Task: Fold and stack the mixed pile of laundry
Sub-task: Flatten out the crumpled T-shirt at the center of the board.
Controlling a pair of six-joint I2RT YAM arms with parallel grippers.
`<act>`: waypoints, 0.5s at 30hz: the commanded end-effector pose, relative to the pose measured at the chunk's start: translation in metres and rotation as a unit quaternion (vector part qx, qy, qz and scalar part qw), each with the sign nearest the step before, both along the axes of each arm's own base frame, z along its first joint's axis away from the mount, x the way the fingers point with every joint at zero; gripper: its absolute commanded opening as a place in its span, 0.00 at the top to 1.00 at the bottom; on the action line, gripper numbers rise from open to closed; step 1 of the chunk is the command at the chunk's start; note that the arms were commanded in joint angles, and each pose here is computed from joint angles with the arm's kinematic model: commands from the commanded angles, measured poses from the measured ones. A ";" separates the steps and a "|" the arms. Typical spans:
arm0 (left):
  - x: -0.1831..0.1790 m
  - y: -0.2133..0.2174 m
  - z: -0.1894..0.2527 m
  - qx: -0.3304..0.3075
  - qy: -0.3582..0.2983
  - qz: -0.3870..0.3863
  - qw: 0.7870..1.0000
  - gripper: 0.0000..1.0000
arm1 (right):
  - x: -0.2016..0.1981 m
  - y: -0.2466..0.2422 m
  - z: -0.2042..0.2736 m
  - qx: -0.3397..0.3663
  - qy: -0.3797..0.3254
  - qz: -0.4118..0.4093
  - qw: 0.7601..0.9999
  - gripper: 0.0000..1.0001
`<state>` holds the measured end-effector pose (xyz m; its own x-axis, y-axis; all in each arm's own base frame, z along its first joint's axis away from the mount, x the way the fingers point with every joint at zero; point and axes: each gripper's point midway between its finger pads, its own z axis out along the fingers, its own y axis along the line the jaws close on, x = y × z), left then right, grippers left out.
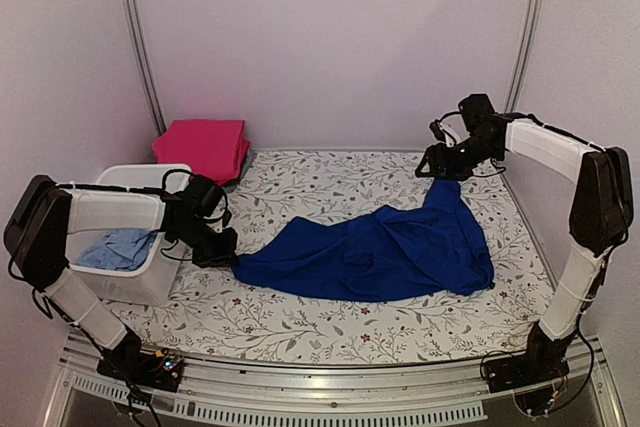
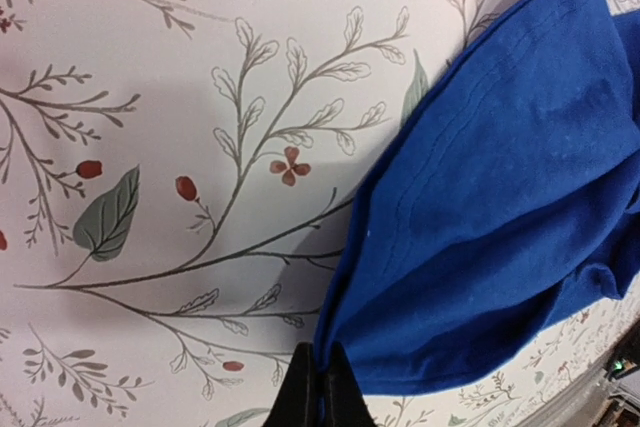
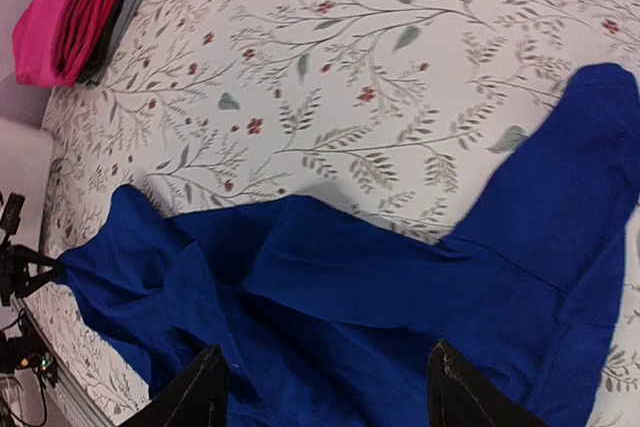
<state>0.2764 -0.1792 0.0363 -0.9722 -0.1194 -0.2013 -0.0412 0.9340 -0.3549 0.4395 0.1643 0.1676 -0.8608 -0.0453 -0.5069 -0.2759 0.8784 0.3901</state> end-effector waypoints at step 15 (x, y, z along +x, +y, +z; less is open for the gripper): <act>0.021 -0.008 0.016 -0.018 -0.028 0.000 0.999 1.00 | -0.037 0.162 -0.089 -0.130 0.060 0.203 0.969 0.39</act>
